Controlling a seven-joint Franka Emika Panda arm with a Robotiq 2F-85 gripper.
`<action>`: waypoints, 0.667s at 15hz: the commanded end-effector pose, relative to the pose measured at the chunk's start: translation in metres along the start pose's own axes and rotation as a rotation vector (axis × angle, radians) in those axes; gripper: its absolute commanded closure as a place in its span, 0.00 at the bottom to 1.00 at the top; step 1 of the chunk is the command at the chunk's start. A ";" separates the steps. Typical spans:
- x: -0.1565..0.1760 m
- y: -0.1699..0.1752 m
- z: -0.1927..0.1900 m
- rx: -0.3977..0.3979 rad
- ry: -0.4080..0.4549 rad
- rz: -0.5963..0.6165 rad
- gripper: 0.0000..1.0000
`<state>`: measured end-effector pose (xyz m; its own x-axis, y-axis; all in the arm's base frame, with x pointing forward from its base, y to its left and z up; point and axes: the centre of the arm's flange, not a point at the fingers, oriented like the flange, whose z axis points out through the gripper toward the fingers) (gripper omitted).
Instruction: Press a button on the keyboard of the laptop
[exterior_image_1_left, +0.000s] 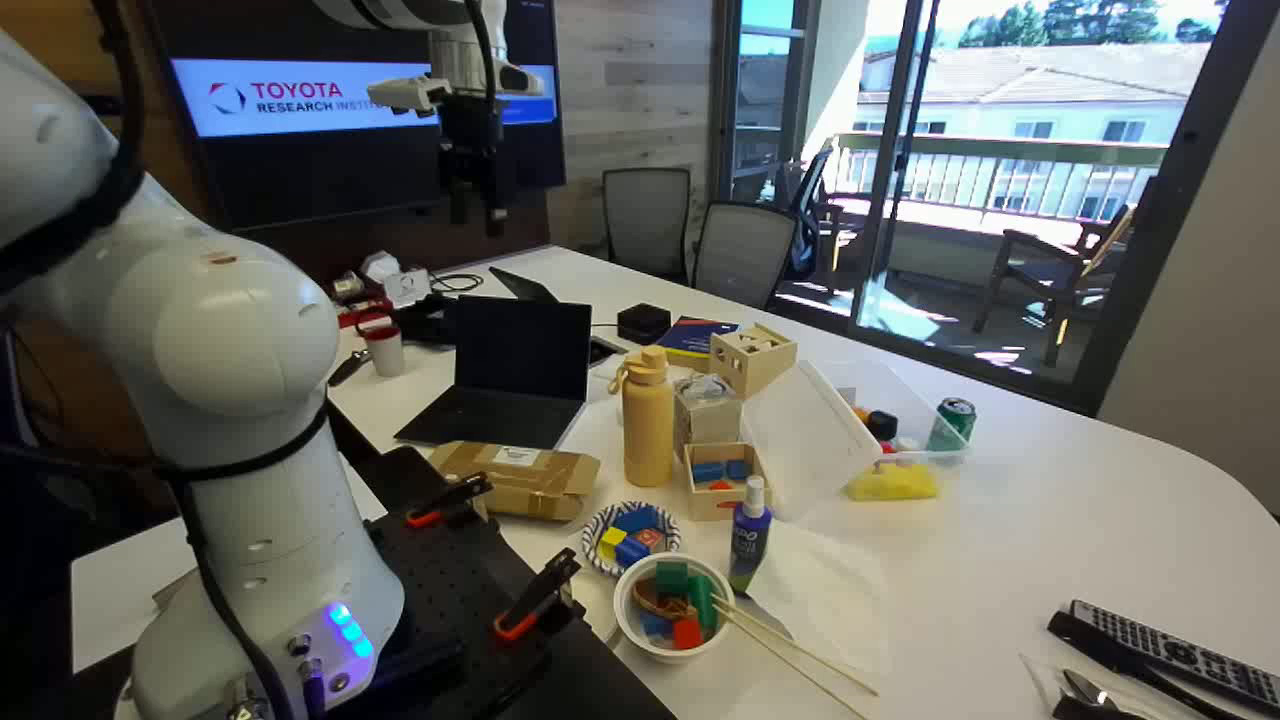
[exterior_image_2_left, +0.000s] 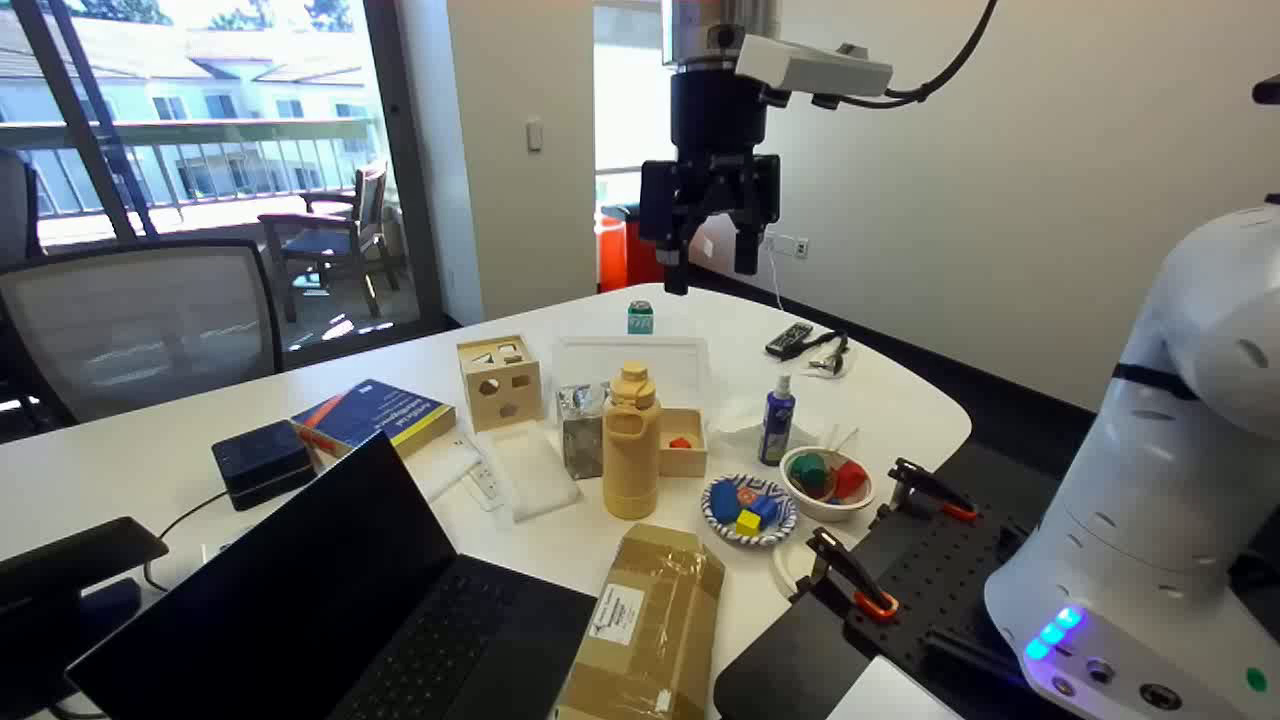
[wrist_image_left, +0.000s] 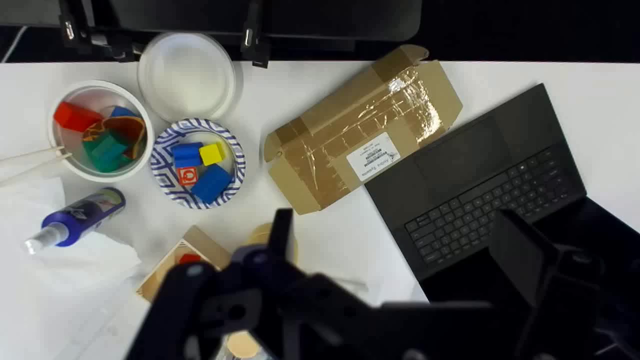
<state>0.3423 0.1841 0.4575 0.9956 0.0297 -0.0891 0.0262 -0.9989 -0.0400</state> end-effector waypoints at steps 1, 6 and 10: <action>0.000 0.000 0.000 0.000 0.000 0.000 0.00; 0.079 -0.032 0.079 0.036 0.075 -0.222 0.00; 0.122 -0.064 0.160 -0.018 0.098 -0.301 0.00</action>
<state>0.4076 0.2258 0.3431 0.9628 0.2691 0.0236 0.2700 -0.9614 -0.0524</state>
